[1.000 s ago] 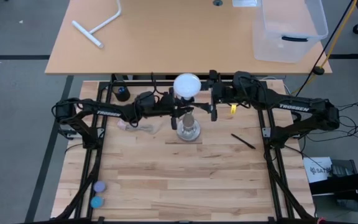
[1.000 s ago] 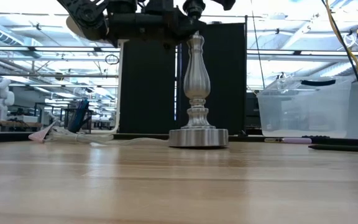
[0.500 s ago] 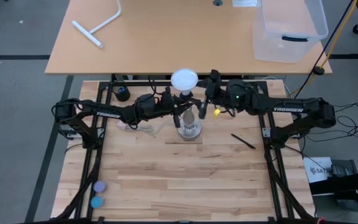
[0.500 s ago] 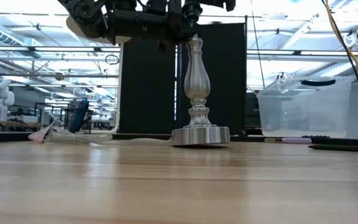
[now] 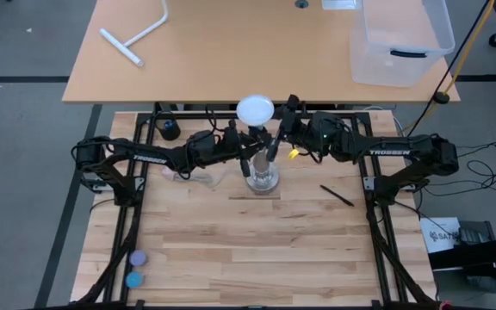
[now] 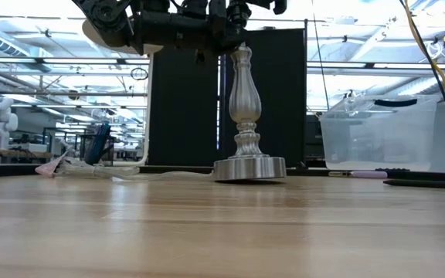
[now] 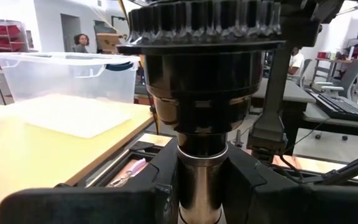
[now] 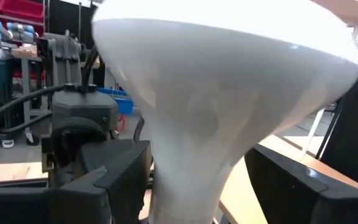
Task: Screw lightbulb
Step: Remove the lightbulb from the lamp
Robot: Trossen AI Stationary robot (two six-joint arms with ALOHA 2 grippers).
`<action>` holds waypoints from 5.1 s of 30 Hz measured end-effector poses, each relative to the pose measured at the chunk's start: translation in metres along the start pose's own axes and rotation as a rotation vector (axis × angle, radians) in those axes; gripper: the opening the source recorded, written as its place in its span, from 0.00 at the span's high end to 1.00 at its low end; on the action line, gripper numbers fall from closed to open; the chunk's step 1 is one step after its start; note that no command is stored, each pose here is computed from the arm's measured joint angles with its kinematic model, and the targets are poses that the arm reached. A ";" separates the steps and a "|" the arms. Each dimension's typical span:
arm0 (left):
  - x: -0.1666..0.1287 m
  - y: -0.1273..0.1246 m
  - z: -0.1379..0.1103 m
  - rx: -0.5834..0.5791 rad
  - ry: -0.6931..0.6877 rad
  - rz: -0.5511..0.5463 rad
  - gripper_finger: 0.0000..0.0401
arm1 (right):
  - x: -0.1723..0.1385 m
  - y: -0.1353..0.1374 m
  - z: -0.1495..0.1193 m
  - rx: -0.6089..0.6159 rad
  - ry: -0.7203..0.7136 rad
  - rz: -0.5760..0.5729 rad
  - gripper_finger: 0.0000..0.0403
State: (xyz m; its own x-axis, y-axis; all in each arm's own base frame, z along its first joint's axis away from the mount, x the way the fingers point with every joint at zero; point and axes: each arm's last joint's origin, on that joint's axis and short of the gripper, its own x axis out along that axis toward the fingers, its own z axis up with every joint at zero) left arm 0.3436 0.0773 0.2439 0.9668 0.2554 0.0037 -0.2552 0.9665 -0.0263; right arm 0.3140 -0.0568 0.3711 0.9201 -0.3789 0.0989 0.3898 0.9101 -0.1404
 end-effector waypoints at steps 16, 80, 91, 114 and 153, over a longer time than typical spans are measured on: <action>-0.001 -0.001 -0.001 0.039 0.011 -0.179 0.82 | -0.001 0.001 0.001 0.052 -0.022 0.185 0.62; 0.000 0.006 -0.002 0.001 0.031 -0.146 0.82 | -0.019 0.035 0.004 -0.081 0.097 -0.071 0.35; 0.000 0.005 -0.002 0.000 0.031 -0.133 0.82 | -0.006 0.040 0.003 -0.060 -0.003 -0.130 0.37; -0.003 0.001 -0.003 0.027 0.037 -0.398 0.82 | 0.001 0.025 -0.001 0.017 -0.052 0.212 0.62; -0.004 -0.005 -0.003 -0.008 0.060 -0.526 0.82 | -0.010 0.009 0.011 0.079 -0.082 0.499 0.34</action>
State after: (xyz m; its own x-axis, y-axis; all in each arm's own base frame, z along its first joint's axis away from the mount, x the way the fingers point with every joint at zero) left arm 0.3415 0.0711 0.2405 0.9631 -0.2664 -0.0384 0.2648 0.9633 -0.0434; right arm 0.3074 -0.0433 0.3795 0.9864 0.1164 0.1159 -0.1030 0.9880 -0.1154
